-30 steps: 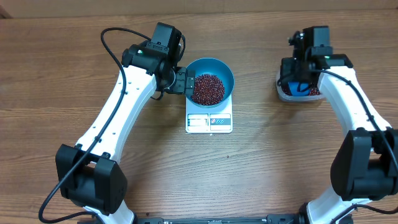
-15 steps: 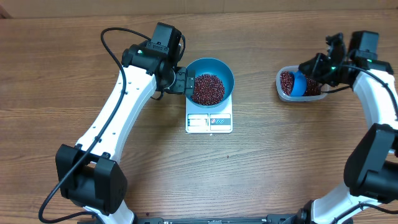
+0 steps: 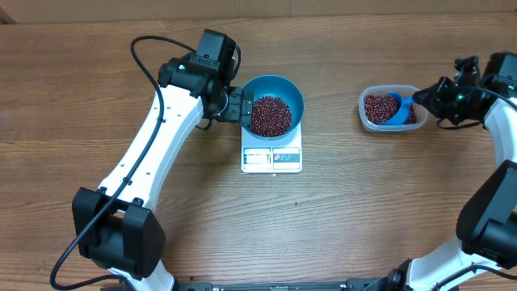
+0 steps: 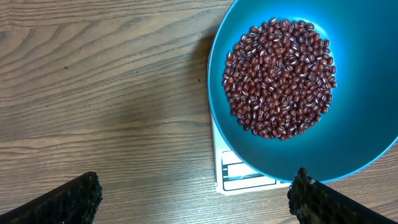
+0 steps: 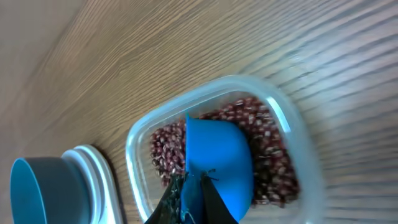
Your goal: Scoop item into bowl and weigh 150g on scale
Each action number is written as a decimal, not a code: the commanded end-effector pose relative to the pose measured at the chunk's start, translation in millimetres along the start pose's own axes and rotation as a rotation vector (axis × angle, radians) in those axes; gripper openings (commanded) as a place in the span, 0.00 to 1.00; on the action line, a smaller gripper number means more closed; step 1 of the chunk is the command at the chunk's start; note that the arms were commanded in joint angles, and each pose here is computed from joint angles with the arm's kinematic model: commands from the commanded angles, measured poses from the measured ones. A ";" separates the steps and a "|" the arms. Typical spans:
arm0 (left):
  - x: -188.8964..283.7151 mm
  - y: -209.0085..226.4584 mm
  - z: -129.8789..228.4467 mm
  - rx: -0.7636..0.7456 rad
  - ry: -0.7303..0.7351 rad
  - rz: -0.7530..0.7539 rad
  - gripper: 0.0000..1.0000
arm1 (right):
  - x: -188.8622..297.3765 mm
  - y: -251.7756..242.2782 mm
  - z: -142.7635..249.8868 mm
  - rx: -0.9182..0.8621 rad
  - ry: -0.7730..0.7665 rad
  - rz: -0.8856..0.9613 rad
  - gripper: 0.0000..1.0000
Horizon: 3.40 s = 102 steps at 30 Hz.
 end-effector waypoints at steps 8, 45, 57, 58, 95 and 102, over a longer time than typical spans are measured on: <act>14.1 -3.0 -7.0 0.007 -0.038 0.028 1.00 | 22.7 -11.0 -12.0 -0.018 -0.054 -0.059 0.04; 14.5 -4.3 15.0 0.004 0.076 0.056 1.00 | 64.0 -2.6 -15.9 -0.006 -0.146 -0.332 0.04; 20.4 -24.5 70.3 -0.159 0.264 0.052 1.00 | 64.0 -2.7 -16.0 -0.006 -0.146 -0.332 0.04; 20.2 -28.6 71.3 -0.170 0.258 0.058 1.00 | 63.9 -2.4 -15.6 -0.007 -0.145 -0.332 0.04; 2.6 -30.6 111.9 -0.101 0.326 -0.035 0.95 | 61.8 -7.9 -6.8 -0.035 -0.101 -0.282 0.04; 32.7 -30.6 105.9 -0.115 0.182 -0.052 0.97 | 63.6 -6.5 -7.1 -0.032 -0.103 -0.281 0.04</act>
Point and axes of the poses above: each gripper's point midway between its finger pads, its own x axis back along the fingers, its own y axis along the line the jaws close on, z = x × y, the point moved 3 cm from there along x, back along the fingers, and after that the axes turned 14 degrees about x, right-handed, at the moved point
